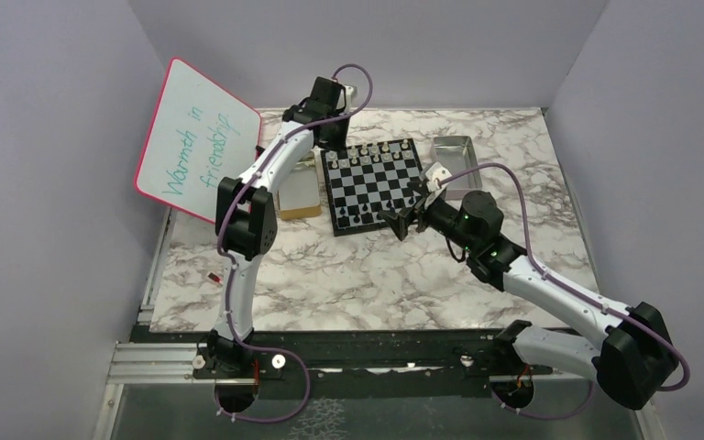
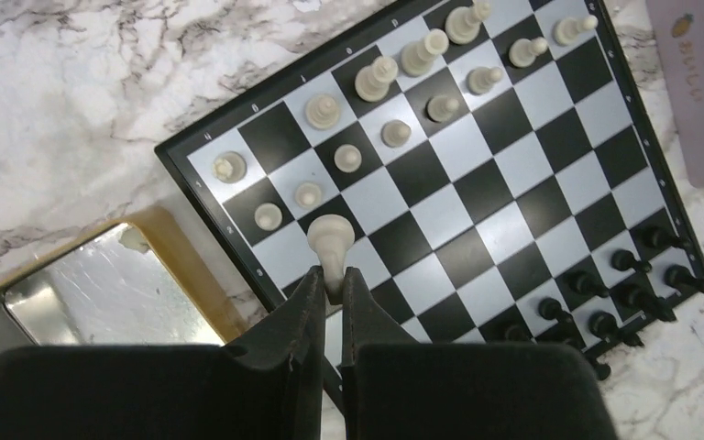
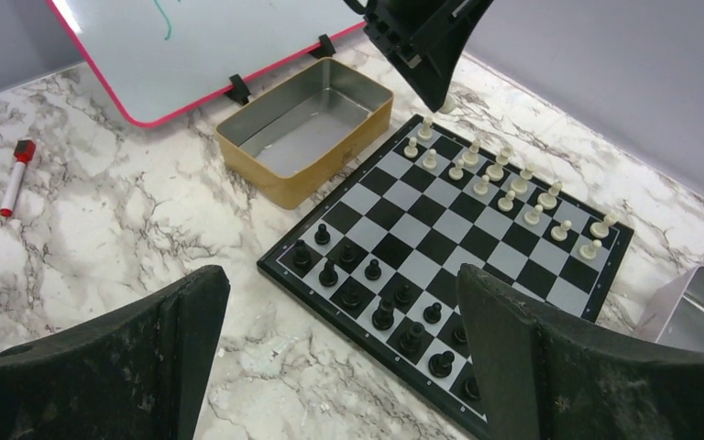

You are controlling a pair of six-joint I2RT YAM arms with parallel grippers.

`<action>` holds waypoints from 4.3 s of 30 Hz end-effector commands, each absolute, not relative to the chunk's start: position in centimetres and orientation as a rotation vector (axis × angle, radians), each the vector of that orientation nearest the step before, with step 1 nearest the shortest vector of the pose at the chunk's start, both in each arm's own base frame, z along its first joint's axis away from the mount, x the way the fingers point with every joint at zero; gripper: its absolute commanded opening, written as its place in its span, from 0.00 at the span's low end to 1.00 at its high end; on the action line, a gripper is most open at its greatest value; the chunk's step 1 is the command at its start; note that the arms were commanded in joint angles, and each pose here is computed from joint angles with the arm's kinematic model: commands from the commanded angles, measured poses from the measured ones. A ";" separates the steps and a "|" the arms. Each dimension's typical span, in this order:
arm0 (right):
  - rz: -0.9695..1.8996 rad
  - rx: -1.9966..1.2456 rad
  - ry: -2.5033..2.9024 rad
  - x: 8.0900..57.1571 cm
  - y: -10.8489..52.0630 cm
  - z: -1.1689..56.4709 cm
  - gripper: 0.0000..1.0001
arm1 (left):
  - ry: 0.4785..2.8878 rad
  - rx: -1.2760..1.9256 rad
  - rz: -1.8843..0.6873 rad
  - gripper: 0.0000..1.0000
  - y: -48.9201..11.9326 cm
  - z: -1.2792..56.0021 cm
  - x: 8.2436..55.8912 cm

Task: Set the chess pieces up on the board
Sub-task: Place the chess piece on the chessboard, then pick up the chess piece from the chessboard, then place the chess piece on the chessboard.

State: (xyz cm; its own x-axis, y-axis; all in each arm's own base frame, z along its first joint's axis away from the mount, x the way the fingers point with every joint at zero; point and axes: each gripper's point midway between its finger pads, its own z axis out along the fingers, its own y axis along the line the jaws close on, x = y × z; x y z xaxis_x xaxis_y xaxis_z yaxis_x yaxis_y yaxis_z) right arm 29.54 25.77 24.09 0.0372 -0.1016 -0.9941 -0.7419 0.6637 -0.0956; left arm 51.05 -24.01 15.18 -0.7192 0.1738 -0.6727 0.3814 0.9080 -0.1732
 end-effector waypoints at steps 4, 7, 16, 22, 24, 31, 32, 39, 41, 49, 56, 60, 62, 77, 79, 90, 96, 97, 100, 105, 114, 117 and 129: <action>0.546 -0.723 1.563 29.1 24.9 22.1 1.00 | 2.434 0.435 -0.297 0.04 -23.3 13.9 52.3; 0.533 -0.707 1.596 29.6 24.8 21.2 1.00 | 2.473 0.459 -0.366 0.04 -23.9 13.5 50.3; 0.551 -0.713 1.642 30.0 25.5 20.0 1.00 | 2.594 0.573 -0.389 0.08 -23.4 11.7 43.3; 0.589 -0.707 1.642 29.7 25.9 20.2 1.00 | 2.652 0.606 -0.350 0.10 -23.1 10.0 42.7; 0.593 -0.705 1.640 29.6 25.8 20.3 1.00 | 2.658 0.612 -0.340 0.10 -23.2 9.6 43.1; 0.572 -0.697 1.622 29.3 25.1 20.9 1.00 | 2.661 0.613 -0.314 0.12 -23.6 8.8 44.4; 0.568 -0.697 1.620 29.3 25.1 21.0 1.00 | 2.662 0.615 -0.314 0.13 -23.7 8.6 44.4; 0.567 -0.700 1.608 29.2 25.0 21.3 1.00 | 2.685 0.616 -0.296 0.14 -23.9 7.3 44.7; 0.567 -0.702 1.608 29.1 25.1 21.3 1.00 | 2.687 0.617 -0.289 0.15 -23.8 7.1 44.7; 0.556 -0.708 1.607 29.1 24.9 21.0 1.00 | 2.676 0.605 -0.269 0.28 -23.8 7.6 45.1; 0.558 -0.712 1.605 29.1 24.9 20.9 1.00 | 2.661 0.592 -0.243 0.28 -24.0 8.0 45.3; 0.554 -0.715 1.607 29.0 24.9 20.7 1.00 | 2.649 0.585 -0.230 0.26 -24.2 8.1 45.5; 0.553 -0.715 1.607 29.1 24.8 20.8 1.00 | 2.644 0.588 -0.233 0.23 -24.4 8.1 45.5; 0.556 -0.722 1.608 29.0 24.9 20.5 1.00 | 2.595 0.574 -0.219 0.05 -24.7 9.8 45.8; 0.556 -0.723 1.609 29.0 24.9 20.5 1.00 | 2.577 0.574 -0.246 0.05 -25.1 10.5 45.8; 0.551 -0.737 1.605 28.7 24.8 20.3 1.00 | 2.479 0.541 -0.216 0.05 -24.8 13.5 48.7; 0.527 -0.738 1.606 28.7 24.4 20.4 1.00 | 2.410 0.496 -0.222 0.05 -24.5 15.8 51.0; 0.525 -0.737 1.605 28.8 24.3 20.5 1.00 | 2.401 0.493 -0.223 0.04 -24.5 16.0 51.3; 0.525 -0.735 1.608 28.7 24.3 20.5 1.00 | 2.375 0.480 -0.192 0.04 -24.1 16.4 52.4; 0.515 -0.738 1.604 28.7 24.1 20.8 1.00 | 2.363 0.471 -0.166 0.04 -23.8 15.8 53.9; 0.508 -0.732 1.602 28.7 24.0 21.1 1.00 | 2.365 0.466 -0.121 0.04 -23.5 13.1 55.5; 0.509 -0.732 1.605 28.7 24.0 21.1 1.00 | 2.373 0.463 -0.115 0.04 -23.4 12.2 55.9; 0.502 -0.734 1.607 28.8 24.0 21.1 1.00 | 2.368 0.454 -0.113 0.04 -23.4 10.7 56.8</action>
